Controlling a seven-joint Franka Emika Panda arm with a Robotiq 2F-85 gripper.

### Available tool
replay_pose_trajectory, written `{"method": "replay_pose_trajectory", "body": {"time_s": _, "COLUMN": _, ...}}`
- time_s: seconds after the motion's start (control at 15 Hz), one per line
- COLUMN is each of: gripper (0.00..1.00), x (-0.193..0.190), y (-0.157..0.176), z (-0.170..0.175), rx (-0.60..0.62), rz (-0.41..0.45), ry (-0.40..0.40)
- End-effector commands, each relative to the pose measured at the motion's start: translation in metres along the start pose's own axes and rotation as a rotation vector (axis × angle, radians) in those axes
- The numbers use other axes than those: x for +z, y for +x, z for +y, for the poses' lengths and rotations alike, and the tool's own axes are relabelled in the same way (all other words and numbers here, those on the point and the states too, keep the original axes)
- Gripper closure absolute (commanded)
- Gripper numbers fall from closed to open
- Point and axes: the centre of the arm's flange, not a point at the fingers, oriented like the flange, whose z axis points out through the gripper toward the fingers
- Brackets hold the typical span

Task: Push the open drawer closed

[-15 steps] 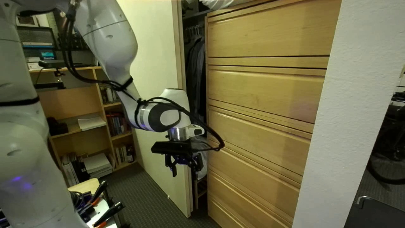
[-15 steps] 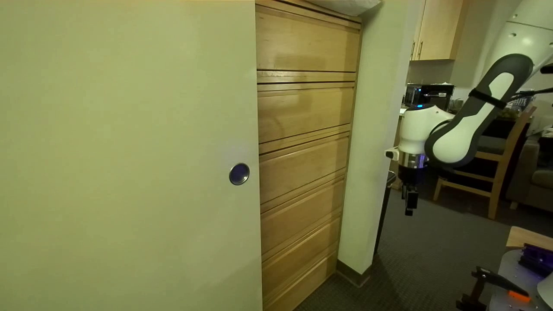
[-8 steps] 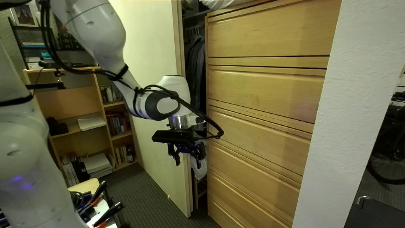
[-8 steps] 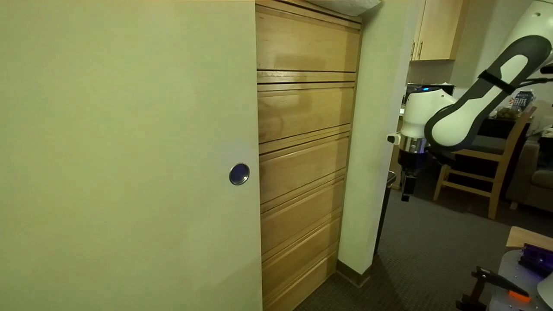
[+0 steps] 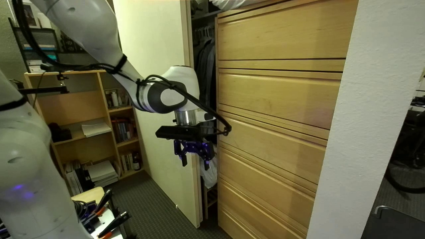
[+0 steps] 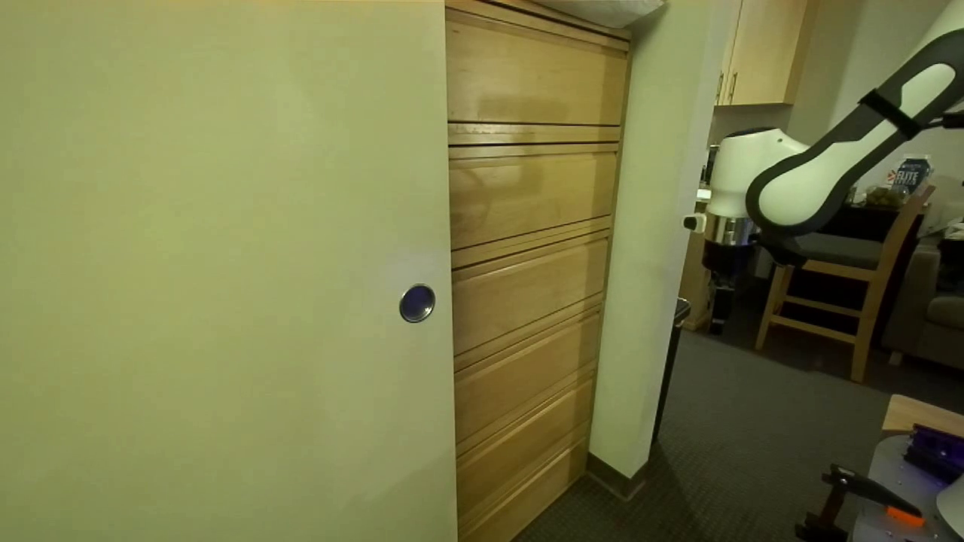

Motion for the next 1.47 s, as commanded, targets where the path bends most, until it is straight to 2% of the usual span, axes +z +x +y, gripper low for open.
{"method": "replay_pose_trajectory", "body": {"time_s": 0.0, "gripper": 0.0, "x": -0.018, "y": -0.013, "z": 0.003, "rx": 0.009, "rz": -0.037, "ry": 0.034}}
{"method": "replay_pose_trajectory", "body": {"time_s": 0.67, "gripper": 0.0, "x": -0.021, "y": -0.012, "z": 0.0, "rx": 0.032, "rz": -0.227, "ry": 0.105}}
{"method": "replay_pose_trajectory", "body": {"time_s": 0.87, "gripper": 0.0, "x": -0.031, "y": -0.007, "z": -0.001, "rx": 0.007, "rz": -0.225, "ry": 0.13}}
{"method": "replay_pose_trajectory", "body": {"time_s": 0.93, "gripper": 0.0, "x": -0.024, "y": -0.012, "z": 0.0, "rx": 0.026, "rz": -0.221, "ry": 0.093}}
{"method": "replay_pose_trajectory", "body": {"time_s": 1.4, "gripper": 0.0, "x": -0.026, "y": -0.009, "z": 0.0, "rx": 0.026, "rz": -0.22, "ry": 0.093}}
